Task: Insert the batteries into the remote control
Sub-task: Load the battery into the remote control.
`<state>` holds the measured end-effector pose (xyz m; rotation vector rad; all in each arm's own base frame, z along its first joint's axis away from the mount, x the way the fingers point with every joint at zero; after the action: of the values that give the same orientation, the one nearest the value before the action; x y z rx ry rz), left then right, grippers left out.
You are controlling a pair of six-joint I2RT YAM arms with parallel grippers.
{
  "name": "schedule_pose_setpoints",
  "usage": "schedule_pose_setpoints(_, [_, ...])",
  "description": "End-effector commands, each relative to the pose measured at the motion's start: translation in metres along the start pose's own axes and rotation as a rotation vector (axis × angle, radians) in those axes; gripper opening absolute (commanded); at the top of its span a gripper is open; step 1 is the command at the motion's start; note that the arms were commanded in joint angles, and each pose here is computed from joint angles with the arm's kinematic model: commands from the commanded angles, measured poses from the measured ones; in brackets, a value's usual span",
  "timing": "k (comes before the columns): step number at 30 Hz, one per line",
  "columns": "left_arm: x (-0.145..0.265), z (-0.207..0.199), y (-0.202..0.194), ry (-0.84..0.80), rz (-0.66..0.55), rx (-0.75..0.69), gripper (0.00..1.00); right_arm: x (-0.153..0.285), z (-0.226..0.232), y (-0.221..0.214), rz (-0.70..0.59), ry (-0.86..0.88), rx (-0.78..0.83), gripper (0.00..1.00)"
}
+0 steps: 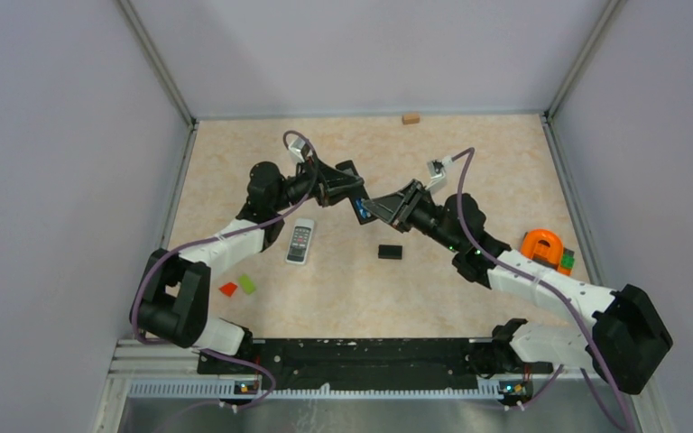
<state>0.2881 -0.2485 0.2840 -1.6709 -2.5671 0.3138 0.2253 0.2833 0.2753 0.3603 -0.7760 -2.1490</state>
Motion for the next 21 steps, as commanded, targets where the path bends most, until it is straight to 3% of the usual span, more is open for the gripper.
schedule_pose_setpoints(1, [0.003, -0.029, -0.018, -0.053, 0.046, -0.1, 0.0, -0.004, 0.015, 0.011, -0.007, 0.05, 0.05, 0.32])
schedule_pose_setpoints(5, [0.005, -0.029, -0.015, -0.048, 0.021, -0.149, 0.0, 0.009, 0.022, 0.017, -0.058, 0.096, 0.072, 0.7])
schedule_pose_setpoints(9, [0.007, -0.032, -0.015, -0.052, 0.0, -0.226, 0.0, 0.018, 0.028, 0.018, -0.08, 0.158, 0.12, 0.8])
schedule_pose_setpoints(13, [0.01, -0.037, -0.02, -0.067, 0.005, -0.304, 0.0, 0.012, 0.038, 0.008, -0.003, 0.263, 0.164, 0.79])
schedule_pose_setpoints(17, [0.015, -0.044, -0.03, -0.097, 0.045, -0.356, 0.0, 0.003, 0.051, 0.001, 0.053, 0.395, 0.175, 0.72])
schedule_pose_setpoints(21, [0.02, -0.053, -0.04, -0.133, 0.082, -0.411, 0.03, -0.002, 0.063, -0.001, 0.084, 0.502, 0.176, 0.5])
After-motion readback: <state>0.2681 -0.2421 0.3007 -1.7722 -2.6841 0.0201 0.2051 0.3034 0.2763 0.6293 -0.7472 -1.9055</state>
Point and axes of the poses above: each gripper's point midway between its finger pads, its own x axis back along the fingers, its own z axis along the line the jaws close on, y = z × x, the point moved 4 cm from there along x, back along the fingers, and after that the axes turned 14 degrees about x, right-handed, at the moved point
